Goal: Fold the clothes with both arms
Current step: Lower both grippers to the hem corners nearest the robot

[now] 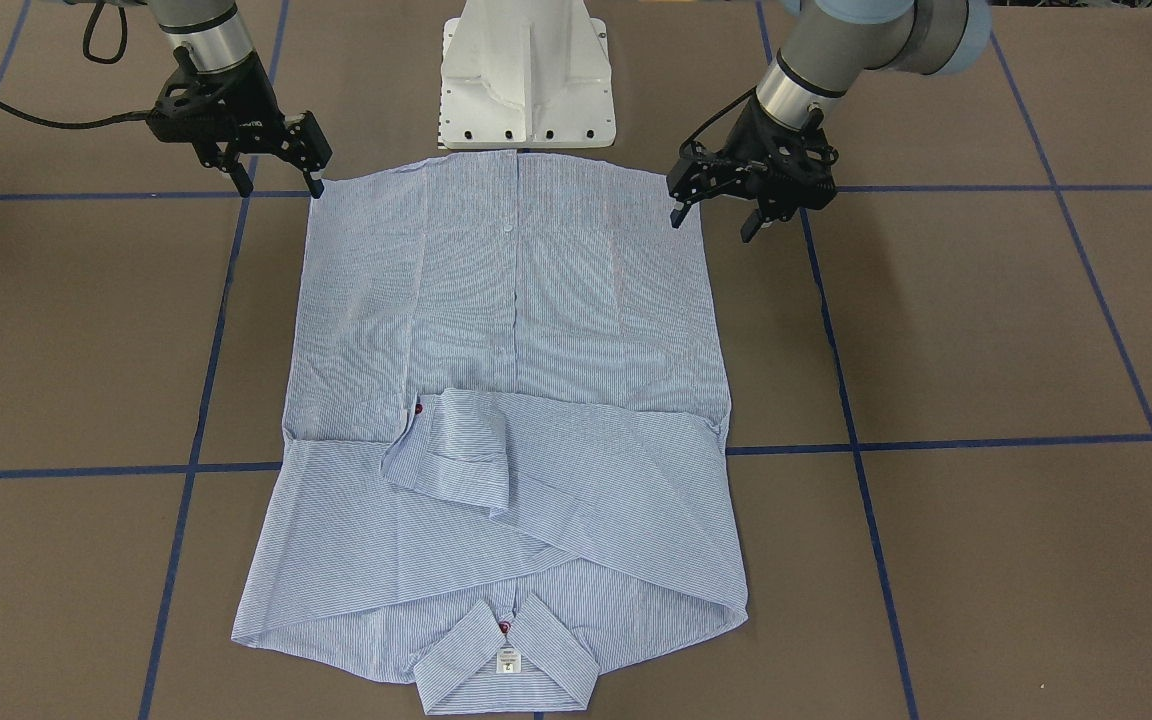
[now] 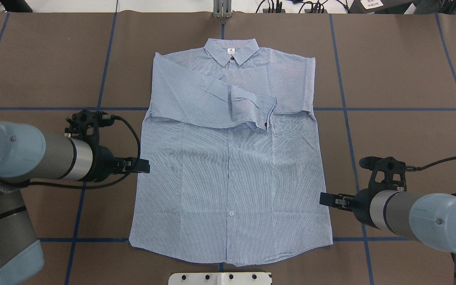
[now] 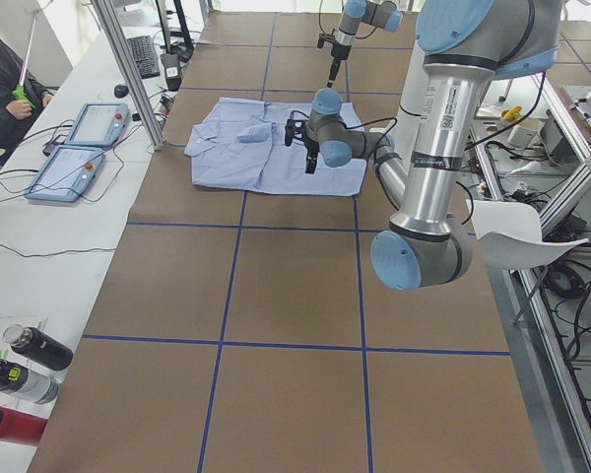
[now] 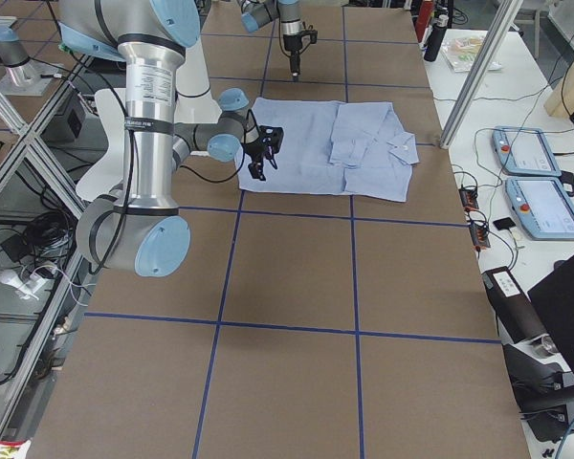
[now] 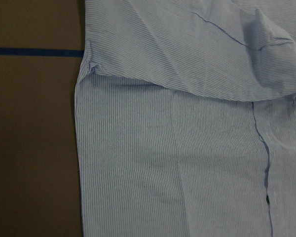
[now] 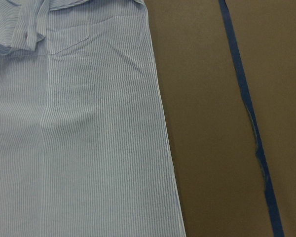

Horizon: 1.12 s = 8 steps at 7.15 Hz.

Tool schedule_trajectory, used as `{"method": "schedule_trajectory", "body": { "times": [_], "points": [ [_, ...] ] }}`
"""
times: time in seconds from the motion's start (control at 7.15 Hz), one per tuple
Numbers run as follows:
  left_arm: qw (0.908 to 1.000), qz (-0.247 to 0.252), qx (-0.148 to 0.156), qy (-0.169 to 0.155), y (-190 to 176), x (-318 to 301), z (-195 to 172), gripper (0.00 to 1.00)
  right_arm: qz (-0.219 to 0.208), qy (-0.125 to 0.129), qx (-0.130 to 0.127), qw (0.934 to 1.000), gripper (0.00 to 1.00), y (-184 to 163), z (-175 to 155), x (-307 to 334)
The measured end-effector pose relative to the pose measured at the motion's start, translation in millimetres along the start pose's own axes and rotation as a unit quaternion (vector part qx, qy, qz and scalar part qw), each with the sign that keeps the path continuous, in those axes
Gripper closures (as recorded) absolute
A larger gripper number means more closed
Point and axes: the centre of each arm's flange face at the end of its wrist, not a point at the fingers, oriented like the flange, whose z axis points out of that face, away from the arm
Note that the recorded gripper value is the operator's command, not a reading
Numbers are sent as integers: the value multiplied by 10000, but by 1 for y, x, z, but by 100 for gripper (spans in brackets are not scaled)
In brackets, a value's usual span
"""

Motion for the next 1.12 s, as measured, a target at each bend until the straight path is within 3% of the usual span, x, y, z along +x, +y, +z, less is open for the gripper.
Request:
{"method": "schedule_trajectory", "body": {
  "times": [0.28, 0.42, 0.56, 1.12],
  "points": [
    [9997, -217, -94, -42, 64, -15, 28, 8, 0, -11, 22, 10000, 0, 9, 0, 1],
    [9995, -245, -174, -79, 83, -15, 36, 28, 2, -25, 25, 10000, 0, 9, -1, 1],
    [9992, -259, -280, -116, 98, -14, 43, 35, 4, -31, 27, 10000, 0, 9, -2, 1],
    [9981, -331, -470, -208, 119, -15, 55, 38, 5, -33, 29, 10000, 0, 9, -2, 1]
  ]
}}
